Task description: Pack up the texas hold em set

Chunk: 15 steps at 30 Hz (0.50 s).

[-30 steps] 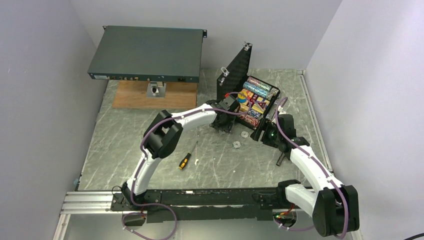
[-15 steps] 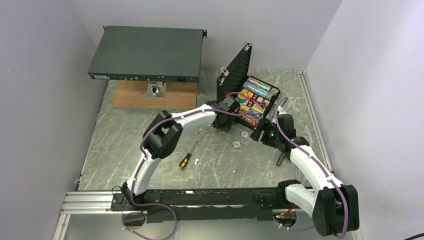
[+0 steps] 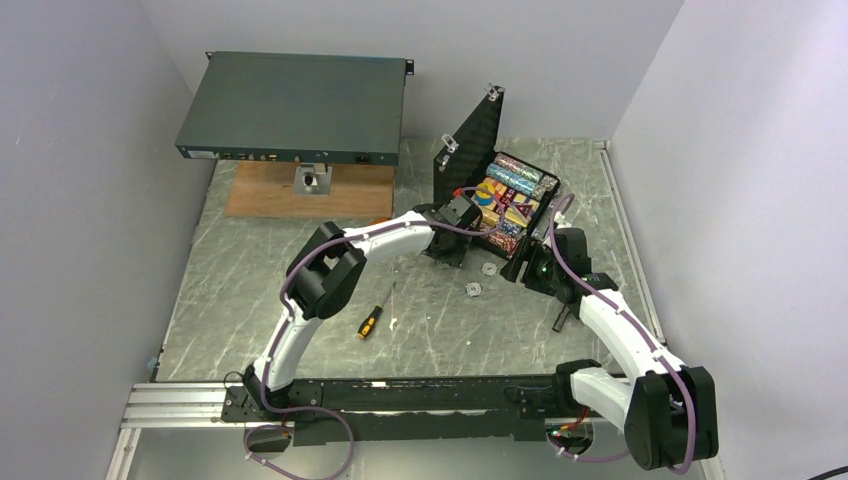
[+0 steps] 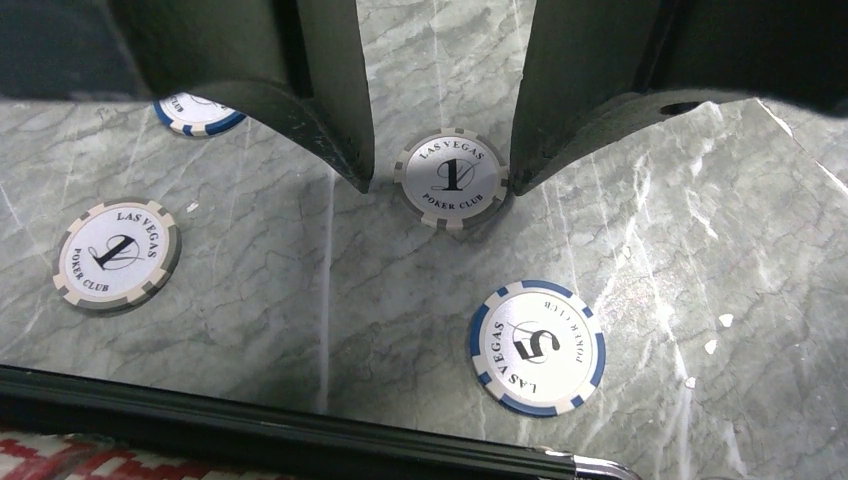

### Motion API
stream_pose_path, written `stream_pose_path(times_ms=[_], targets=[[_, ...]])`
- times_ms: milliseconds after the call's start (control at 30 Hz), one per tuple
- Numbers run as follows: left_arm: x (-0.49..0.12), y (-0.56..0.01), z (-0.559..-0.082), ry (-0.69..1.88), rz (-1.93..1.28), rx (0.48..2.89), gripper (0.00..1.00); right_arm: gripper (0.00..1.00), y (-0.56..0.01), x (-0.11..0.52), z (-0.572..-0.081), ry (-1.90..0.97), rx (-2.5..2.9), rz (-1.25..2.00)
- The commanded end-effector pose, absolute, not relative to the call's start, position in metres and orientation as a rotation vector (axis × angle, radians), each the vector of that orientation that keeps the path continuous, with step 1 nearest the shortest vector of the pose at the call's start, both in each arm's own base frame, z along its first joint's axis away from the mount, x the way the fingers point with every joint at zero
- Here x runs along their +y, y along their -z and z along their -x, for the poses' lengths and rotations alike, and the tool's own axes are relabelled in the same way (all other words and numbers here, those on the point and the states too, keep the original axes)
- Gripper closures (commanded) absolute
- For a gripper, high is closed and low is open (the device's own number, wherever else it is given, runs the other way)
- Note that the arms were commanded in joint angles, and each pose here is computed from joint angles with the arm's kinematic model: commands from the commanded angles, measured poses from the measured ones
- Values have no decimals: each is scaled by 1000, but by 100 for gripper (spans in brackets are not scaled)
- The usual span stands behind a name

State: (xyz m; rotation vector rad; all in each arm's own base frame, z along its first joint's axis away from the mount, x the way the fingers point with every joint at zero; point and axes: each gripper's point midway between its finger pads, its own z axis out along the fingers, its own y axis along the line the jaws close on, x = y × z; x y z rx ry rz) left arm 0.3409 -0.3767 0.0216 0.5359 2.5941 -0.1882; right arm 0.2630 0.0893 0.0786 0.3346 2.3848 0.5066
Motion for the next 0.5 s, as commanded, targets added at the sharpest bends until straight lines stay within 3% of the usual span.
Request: stream_pose_path(times_ms=[0,333,467], targets=[[-345,15,-303,53,-616,2756,43,28,-91,93,-274,-538,2331,-312],[-339,18,-305,-1,-633,2750,56,28,-91,93,-272,-538,2328,-317],[-343,7,-310,21,-646,2714,67,28,-89,93,-271,-543,2333,-318]])
